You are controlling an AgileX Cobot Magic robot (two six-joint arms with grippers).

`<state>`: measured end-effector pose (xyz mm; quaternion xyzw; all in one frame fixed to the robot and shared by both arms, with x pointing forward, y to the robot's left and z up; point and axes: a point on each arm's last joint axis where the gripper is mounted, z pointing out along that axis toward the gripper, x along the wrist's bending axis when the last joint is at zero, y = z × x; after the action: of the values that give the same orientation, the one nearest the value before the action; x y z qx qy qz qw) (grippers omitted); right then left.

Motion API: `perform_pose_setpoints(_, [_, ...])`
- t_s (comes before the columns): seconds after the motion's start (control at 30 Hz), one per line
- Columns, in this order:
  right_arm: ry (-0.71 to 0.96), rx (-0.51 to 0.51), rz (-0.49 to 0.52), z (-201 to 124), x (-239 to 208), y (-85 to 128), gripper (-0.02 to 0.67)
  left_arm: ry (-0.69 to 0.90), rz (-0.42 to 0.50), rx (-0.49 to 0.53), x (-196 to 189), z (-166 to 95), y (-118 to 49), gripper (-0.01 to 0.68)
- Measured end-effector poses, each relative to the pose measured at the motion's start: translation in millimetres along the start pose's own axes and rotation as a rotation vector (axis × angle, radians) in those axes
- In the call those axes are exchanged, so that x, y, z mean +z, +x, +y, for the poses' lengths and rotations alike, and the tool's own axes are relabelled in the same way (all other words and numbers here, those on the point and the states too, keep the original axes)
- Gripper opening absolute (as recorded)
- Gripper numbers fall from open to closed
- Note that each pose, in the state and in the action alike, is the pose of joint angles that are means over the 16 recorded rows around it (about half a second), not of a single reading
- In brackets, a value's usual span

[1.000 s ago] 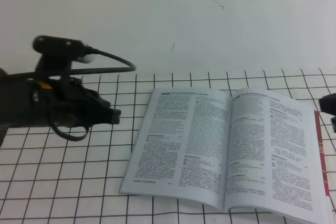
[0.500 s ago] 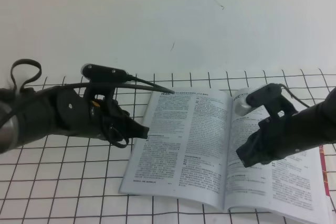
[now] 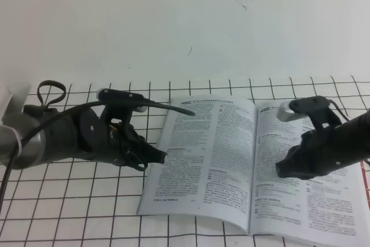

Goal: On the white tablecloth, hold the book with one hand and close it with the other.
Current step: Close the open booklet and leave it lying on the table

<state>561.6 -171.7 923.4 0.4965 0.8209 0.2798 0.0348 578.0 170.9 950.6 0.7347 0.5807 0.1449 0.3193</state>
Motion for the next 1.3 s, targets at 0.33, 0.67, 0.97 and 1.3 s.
perform_pose_setpoints(0.33, [0.096, 0.084, 0.009, -13.5, 16.5, -22.0, -0.003, -0.048, 0.013, -0.038, 1.3, 4.4, 1.3, -0.003])
perform_pose_setpoints(0.67, [0.133, 0.099, 0.032, -17.1, 24.6, -26.0, -0.003, -0.031, 0.019, -0.04, 13.9, 1.6, 3.1, -0.003])
perform_pose_setpoints(0.97, [0.136, 0.092, 0.038, -17.4, 24.8, -26.0, -0.003, 0.088, -0.031, -0.015, 36.0, -3.9, -0.3, -0.003])
perform_pose_setpoints(1.3, [0.128, 0.083, 0.054, -17.0, 25.5, -25.9, -0.003, 0.229, -0.271, 0.013, 38.3, -8.3, -26.3, -0.003])
